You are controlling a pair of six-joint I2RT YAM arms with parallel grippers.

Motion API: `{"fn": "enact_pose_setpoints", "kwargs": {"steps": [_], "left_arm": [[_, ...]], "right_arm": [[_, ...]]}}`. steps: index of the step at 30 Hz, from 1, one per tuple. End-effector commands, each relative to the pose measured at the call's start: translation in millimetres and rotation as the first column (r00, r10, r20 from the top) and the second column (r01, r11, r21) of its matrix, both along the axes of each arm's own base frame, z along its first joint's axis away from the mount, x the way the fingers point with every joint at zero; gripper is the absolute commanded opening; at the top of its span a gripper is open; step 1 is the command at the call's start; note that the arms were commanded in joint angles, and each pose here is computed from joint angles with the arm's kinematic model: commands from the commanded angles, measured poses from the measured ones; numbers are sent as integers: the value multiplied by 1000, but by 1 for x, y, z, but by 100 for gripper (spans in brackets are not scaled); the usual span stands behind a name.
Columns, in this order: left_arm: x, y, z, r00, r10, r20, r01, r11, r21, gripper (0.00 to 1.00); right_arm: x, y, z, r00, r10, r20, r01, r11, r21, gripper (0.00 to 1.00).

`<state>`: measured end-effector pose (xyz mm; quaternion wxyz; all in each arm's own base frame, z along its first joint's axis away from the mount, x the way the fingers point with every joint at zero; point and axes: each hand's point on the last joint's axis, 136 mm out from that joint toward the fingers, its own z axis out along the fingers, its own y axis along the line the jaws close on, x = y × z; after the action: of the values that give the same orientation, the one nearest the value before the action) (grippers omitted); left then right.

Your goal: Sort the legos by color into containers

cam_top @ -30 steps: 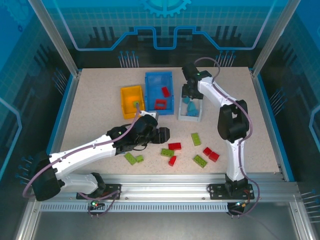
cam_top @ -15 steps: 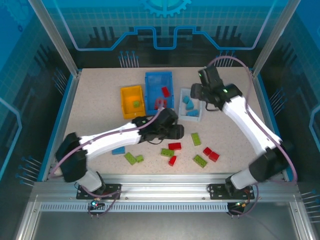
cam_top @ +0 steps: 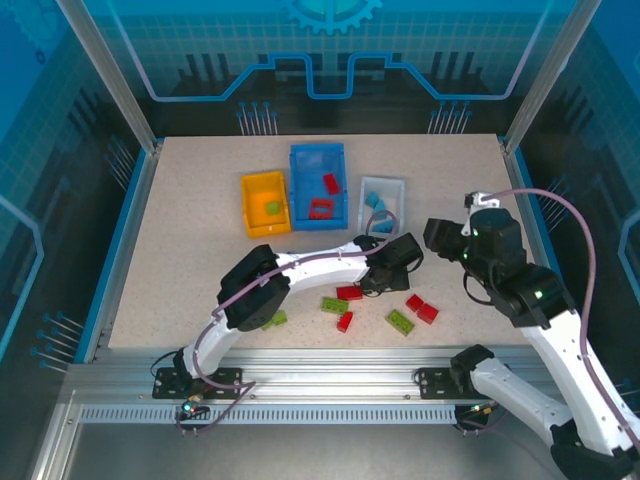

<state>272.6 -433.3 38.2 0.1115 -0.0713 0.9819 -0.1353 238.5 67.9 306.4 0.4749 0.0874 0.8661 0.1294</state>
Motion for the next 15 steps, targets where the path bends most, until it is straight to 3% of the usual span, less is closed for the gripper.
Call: {"fn": "enact_pose_setpoints", "kwargs": {"steps": [1,9,15], "left_arm": [[6,-2,0,998,64,-13,-63,998,11,70],[15,-10,-17,997,75,-17,-74,996,54,69],[24,-4,-26,995,97,-11,-96,993,71,56]], "right_arm": [[-11,0,-18,998,9,-63,-9,1000,-3,62],[-14,2,-24,997,16,-74,-15,1000,19,62],[-12,5,-29,996,29,-85,-27,999,20,62]]}}
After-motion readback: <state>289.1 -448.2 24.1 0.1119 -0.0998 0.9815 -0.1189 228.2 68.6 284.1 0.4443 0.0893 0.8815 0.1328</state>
